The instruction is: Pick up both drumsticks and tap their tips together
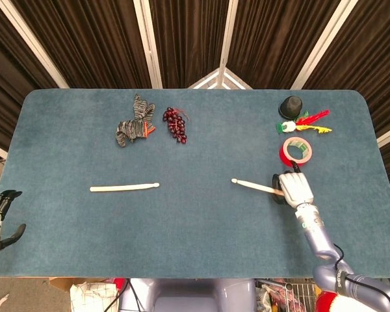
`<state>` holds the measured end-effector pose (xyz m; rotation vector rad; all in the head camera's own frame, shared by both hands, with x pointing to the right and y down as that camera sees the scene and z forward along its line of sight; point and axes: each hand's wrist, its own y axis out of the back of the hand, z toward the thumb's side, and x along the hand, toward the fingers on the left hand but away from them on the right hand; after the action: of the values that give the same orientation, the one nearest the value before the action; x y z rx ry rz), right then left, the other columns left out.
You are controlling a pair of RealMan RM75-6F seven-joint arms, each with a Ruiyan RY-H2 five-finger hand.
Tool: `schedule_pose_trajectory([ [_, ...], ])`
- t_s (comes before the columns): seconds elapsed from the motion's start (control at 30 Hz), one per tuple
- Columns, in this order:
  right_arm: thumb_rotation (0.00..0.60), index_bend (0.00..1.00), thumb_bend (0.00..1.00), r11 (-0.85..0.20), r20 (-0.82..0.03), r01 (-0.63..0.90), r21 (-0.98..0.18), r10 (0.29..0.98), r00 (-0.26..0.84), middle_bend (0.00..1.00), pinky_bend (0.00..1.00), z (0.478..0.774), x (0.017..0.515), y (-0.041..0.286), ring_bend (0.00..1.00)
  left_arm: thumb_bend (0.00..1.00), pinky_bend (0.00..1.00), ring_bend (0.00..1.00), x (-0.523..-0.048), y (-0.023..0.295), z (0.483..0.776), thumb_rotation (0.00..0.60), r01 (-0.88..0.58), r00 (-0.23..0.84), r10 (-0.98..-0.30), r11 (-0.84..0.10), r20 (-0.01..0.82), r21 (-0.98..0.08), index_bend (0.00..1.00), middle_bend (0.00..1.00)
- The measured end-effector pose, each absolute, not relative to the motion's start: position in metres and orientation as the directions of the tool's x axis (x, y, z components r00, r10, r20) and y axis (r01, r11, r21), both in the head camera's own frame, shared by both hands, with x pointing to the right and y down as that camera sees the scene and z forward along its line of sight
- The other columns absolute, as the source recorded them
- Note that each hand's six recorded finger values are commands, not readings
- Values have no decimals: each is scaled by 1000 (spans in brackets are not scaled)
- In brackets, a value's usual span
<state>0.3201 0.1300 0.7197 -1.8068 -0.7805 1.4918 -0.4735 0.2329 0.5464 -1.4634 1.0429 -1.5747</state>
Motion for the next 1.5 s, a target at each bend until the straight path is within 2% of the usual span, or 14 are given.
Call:
schedule_pose_trajectory([
  [0.27, 600, 682, 415, -587, -543, 110, -802, 793, 276, 603, 0, 704, 315, 128, 392, 383, 0, 0, -468, 228, 551, 600, -16, -55, -913, -405, 405, -914, 200, 198],
  [0.43, 600, 682, 414, -546, -483, 151, -824, 816, 318, 602, 0, 682, 316, 122, 391, 363, 0, 0, -463, 218, 560, 600, -2, -31, -899, -436, 436, -900, 201, 229],
  [0.93, 600, 682, 414, -477, -404, 198, -856, 858, 319, 603, 0, 631, 318, 106, 392, 363, 0, 0, -427, 152, 607, 600, 96, 15, -830, -554, 557, -827, 244, 258],
  [1.2, 600, 682, 414, -469, -389, 228, -853, 864, 321, 603, 0, 625, 322, 103, 392, 363, 0, 0, -398, 130, 635, 600, 115, 47, -816, -569, 577, -814, 255, 279],
  [1.5, 600, 682, 414, -458, -378, 231, -858, 869, 319, 602, 0, 623, 326, 101, 392, 363, 0, 0, -377, 127, 664, 600, 104, 73, -789, -602, 610, -791, 304, 312],
])
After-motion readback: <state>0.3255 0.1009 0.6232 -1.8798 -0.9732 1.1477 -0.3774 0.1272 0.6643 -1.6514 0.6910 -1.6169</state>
